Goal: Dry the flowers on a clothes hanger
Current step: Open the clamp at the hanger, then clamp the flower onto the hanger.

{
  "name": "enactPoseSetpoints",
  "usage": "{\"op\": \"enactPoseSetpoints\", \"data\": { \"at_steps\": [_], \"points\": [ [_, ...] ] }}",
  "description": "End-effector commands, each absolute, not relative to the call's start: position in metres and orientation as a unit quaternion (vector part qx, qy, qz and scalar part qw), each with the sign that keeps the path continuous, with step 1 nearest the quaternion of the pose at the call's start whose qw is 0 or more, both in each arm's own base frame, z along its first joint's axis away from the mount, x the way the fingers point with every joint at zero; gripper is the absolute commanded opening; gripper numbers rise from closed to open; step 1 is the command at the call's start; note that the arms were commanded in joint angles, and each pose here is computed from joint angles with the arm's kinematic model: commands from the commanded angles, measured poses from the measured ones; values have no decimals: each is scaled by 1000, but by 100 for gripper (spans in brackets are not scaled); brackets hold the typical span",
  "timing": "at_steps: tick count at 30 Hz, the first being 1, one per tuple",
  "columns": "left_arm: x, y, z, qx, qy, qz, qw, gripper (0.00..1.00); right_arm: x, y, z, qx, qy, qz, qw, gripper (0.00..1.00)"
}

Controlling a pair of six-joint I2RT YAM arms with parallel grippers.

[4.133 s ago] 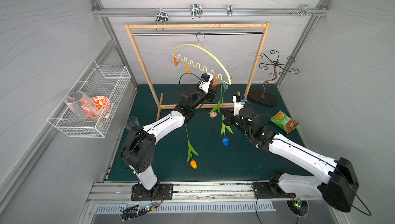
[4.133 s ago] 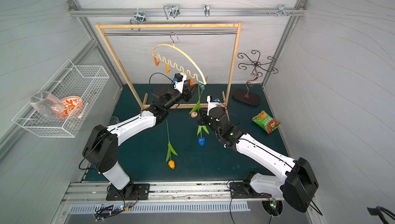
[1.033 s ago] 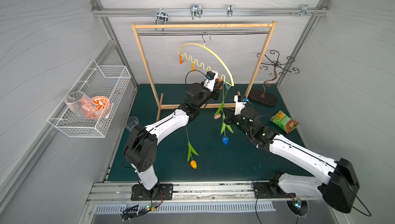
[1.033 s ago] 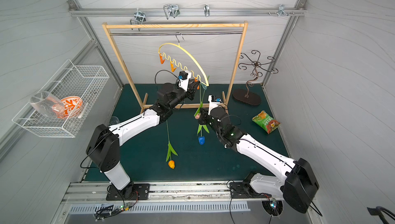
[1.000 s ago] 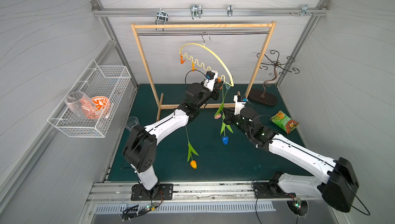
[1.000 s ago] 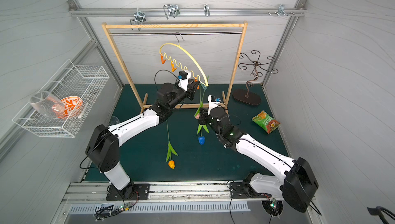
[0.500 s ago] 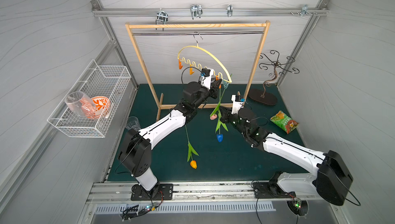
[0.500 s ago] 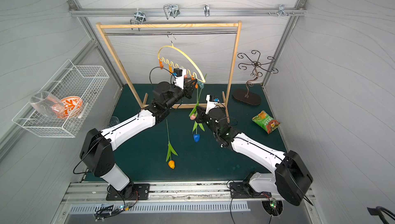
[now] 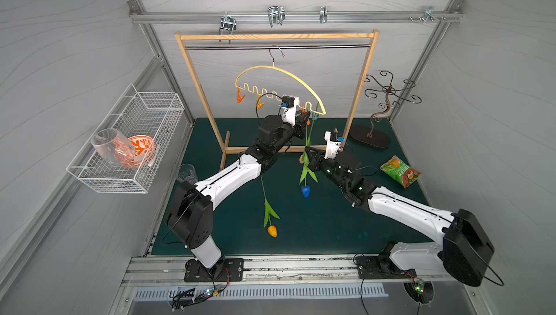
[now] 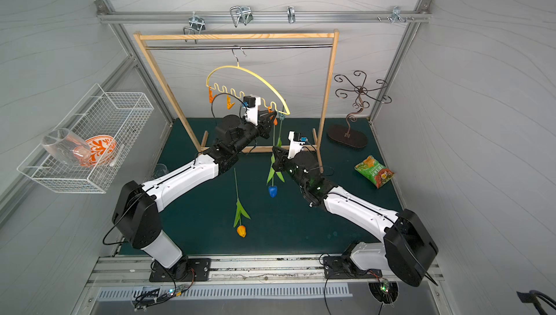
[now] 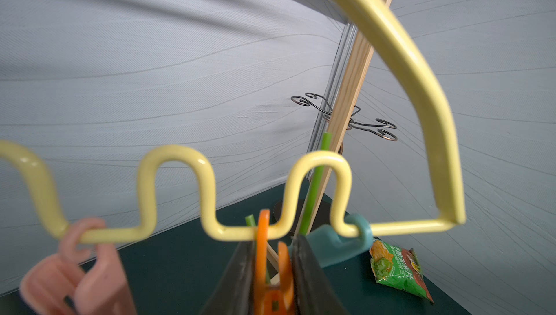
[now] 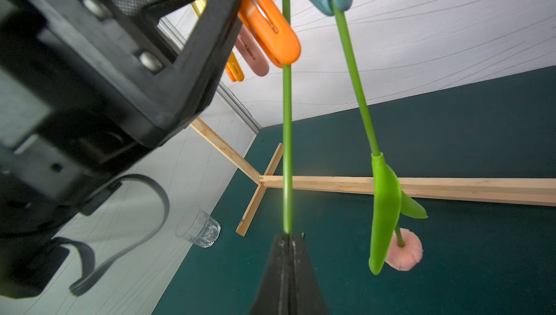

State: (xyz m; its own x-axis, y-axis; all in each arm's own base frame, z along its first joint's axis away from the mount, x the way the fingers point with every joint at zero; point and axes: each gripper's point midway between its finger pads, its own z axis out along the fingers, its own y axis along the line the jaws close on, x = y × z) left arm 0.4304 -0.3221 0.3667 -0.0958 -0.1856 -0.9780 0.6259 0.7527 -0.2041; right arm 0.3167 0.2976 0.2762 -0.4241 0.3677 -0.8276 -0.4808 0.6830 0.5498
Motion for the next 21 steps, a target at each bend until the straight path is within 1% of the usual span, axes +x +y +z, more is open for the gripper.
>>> {"op": "enactPoseSetpoints", "data": {
  "at_steps": [1,21],
  "points": [
    [421,-315,404,152,638,-324,682,24,317,305,296,-38,724,420,546,0],
    [420,-315,403,149,641,-330,677,23,325,315,314,-49,717,415,558,0]
  ]
}}
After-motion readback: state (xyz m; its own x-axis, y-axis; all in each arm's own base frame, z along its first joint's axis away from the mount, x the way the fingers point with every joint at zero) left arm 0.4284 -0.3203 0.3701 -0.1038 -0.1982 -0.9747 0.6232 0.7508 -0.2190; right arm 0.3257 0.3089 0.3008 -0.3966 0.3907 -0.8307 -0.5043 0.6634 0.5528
